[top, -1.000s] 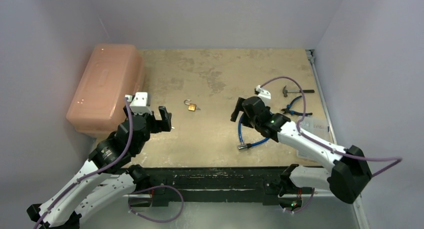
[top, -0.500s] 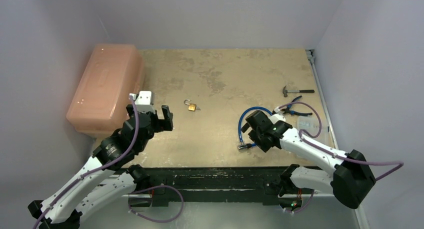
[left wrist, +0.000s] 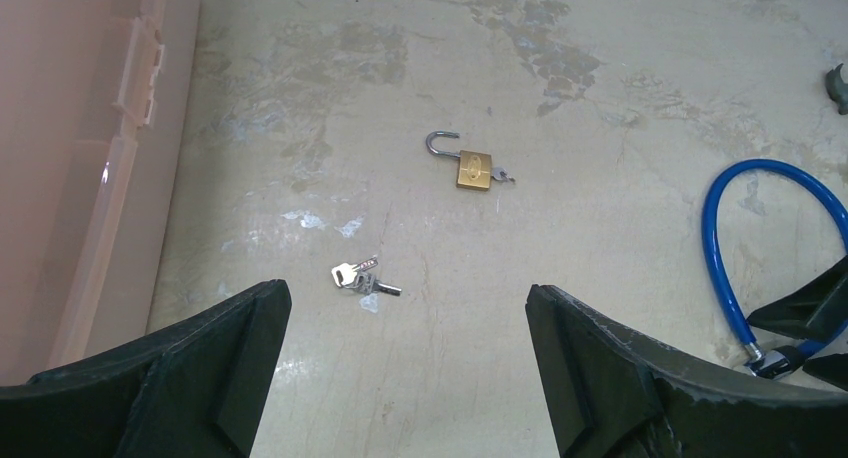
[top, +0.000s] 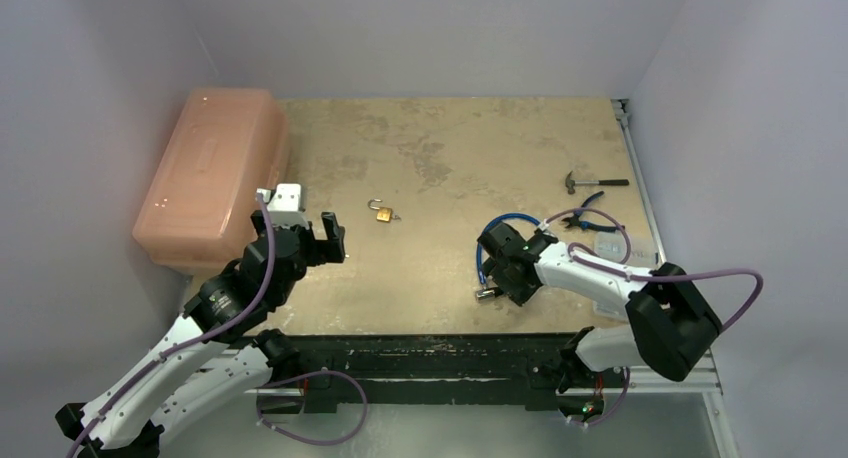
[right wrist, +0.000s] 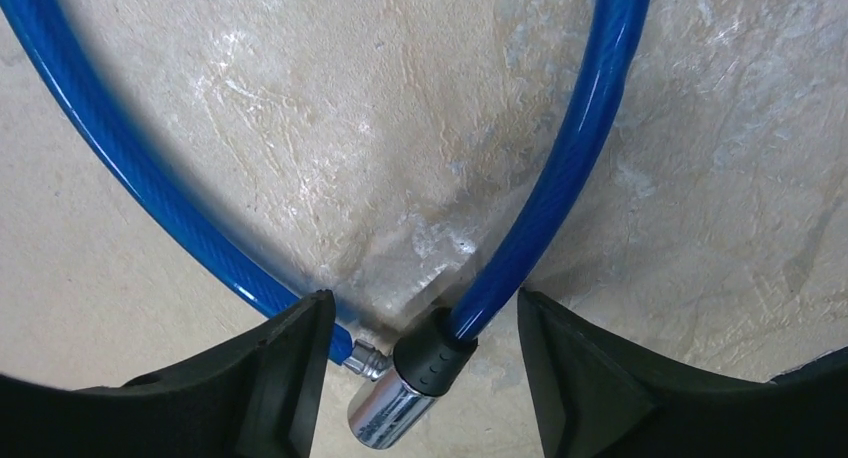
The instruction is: Unlock with the key
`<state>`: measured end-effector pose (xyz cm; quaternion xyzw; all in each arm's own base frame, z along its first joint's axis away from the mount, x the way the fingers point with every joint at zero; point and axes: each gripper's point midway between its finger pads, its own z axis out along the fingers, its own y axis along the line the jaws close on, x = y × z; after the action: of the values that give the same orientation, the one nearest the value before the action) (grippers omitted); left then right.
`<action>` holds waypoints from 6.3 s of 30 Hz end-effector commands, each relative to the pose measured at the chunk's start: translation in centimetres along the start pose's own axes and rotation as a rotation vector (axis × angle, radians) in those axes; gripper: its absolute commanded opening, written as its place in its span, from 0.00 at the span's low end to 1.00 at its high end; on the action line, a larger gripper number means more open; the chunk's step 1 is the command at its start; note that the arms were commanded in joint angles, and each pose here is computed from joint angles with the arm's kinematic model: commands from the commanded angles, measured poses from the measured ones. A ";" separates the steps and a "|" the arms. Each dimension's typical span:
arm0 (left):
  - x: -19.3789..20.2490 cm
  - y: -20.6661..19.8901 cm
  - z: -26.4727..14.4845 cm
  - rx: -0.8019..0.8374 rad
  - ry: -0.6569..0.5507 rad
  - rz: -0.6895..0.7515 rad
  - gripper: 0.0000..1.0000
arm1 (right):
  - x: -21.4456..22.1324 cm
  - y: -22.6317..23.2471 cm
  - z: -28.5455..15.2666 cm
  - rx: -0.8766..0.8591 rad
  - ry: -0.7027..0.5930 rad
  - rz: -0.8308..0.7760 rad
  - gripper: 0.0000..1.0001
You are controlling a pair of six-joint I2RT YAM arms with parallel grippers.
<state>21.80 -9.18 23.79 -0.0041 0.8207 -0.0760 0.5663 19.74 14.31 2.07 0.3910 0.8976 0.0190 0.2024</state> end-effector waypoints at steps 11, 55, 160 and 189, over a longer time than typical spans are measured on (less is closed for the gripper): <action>-0.4 0.2 0.2 -0.019 -0.018 -0.009 0.96 | -2.6 6.5 -1.2 -0.187 -0.122 -0.205 0.00; 6.3 0.3 8.4 -0.514 0.326 -0.239 0.82 | -5.9 13.0 -6.3 -0.345 -0.263 -0.586 0.79; -0.4 4.2 2.9 -0.359 0.107 0.049 0.91 | 8.9 19.2 -12.3 -0.828 -0.036 -0.992 0.67; -1.1 5.4 1.3 -0.347 0.021 0.006 0.92 | 15.5 22.1 -3.7 -0.379 -0.107 -1.221 0.55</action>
<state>23.49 -3.87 23.18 -0.0977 0.8346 0.0706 0.5375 23.30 40.78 2.89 -0.2446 0.9315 0.0493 0.2646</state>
